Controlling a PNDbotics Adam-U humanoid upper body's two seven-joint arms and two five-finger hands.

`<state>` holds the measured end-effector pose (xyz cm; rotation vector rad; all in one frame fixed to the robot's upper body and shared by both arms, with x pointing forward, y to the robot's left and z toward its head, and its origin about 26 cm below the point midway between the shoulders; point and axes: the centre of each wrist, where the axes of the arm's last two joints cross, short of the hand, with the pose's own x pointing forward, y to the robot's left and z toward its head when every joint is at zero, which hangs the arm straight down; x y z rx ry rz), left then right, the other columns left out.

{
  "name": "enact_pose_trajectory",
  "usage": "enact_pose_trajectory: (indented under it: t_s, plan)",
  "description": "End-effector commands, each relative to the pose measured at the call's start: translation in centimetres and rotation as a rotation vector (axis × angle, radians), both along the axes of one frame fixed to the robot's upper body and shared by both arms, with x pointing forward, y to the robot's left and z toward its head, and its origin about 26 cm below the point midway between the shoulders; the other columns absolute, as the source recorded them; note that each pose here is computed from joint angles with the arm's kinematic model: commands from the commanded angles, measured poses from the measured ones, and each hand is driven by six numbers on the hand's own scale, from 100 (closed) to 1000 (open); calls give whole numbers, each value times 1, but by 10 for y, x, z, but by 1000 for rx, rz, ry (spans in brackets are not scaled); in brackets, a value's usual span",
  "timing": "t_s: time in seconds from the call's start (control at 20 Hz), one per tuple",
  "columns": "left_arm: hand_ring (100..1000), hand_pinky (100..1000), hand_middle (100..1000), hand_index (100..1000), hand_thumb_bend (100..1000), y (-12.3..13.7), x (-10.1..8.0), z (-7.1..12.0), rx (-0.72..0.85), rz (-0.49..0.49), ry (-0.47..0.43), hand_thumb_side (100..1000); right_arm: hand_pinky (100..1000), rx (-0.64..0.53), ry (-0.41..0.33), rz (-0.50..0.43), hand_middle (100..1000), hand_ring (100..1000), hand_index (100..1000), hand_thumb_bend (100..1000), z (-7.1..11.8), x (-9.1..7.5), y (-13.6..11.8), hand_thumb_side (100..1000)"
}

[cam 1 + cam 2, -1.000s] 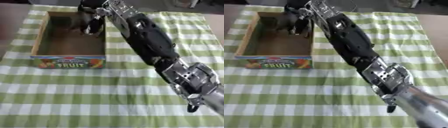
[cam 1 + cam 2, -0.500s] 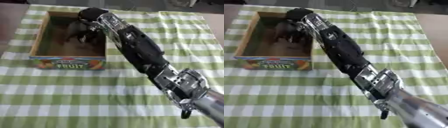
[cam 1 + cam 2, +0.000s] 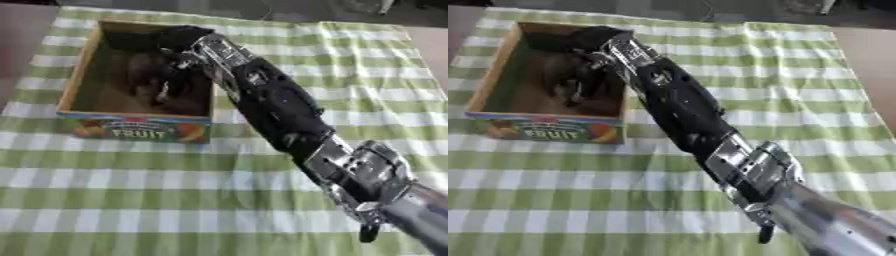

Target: Pick up objects on the table and place them in the box.

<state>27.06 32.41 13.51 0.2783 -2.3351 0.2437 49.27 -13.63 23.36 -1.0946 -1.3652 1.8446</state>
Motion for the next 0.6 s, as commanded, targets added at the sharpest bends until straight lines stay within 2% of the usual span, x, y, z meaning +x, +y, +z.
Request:
enact_pose_trajectory:
  t_s: [0.05,0.35,0.6]
  plan:
    - [383,335,697,505,100,-2,-1,8,14,-11,-30,794,1000,17,-49,11,993,1000,1000,822,25,-1,-3,701]
    - [384,336,697,506,100,-1,-1,8,16,-9,-26,793,1000,85,-102,51,978,1000,1000,733,50,-8,-5,692]
    - [385,336,697,507,100,1,-3,7,17,1,-19,791,990,153,-201,86,931,1000,1000,594,88,-27,-13,710]
